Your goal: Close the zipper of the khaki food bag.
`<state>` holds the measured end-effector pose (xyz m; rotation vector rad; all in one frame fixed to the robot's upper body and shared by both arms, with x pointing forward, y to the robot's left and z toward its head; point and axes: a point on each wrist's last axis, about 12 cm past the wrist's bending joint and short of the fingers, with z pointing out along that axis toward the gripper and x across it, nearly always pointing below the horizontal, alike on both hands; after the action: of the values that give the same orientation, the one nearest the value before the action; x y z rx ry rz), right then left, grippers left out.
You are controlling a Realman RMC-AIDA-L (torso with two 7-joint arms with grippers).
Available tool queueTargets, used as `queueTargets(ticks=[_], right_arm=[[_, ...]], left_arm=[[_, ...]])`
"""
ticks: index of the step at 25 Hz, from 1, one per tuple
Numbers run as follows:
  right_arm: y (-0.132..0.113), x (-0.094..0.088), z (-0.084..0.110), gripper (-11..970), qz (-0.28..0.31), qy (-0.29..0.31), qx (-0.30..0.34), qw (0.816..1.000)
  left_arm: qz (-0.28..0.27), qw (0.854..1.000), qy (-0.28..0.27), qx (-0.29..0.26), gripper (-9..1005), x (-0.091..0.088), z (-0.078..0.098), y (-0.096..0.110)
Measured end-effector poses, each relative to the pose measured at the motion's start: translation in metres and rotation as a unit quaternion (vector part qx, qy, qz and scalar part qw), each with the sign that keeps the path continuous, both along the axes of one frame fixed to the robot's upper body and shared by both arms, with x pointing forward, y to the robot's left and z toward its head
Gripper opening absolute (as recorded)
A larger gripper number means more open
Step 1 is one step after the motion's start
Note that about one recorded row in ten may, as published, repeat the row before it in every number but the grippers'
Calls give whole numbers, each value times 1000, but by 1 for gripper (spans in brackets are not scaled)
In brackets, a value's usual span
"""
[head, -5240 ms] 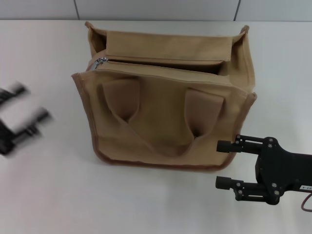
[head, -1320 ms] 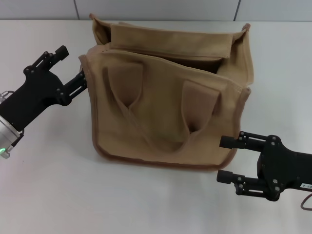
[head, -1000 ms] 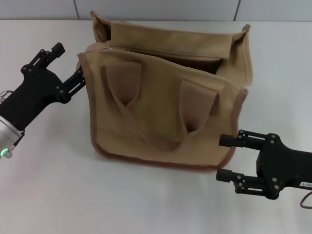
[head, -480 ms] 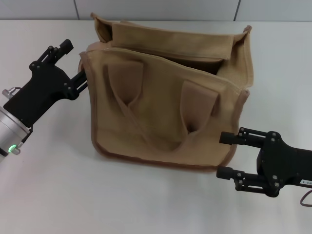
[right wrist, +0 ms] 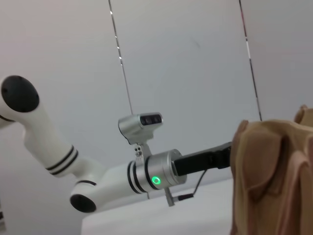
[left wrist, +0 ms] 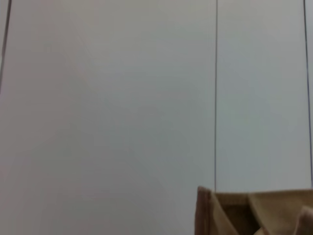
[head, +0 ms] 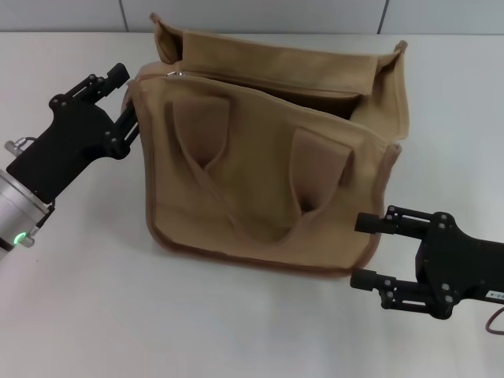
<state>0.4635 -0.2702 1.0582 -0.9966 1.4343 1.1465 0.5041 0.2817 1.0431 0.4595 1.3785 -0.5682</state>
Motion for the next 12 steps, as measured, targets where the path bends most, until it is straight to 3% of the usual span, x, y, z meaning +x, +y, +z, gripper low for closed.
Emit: queueTargets(ticks=[12], right_arm=[[-8, -6, 16, 712, 20, -22, 52, 998]], left_arm=[[-25, 998, -45, -31, 128, -11, 11, 1]])
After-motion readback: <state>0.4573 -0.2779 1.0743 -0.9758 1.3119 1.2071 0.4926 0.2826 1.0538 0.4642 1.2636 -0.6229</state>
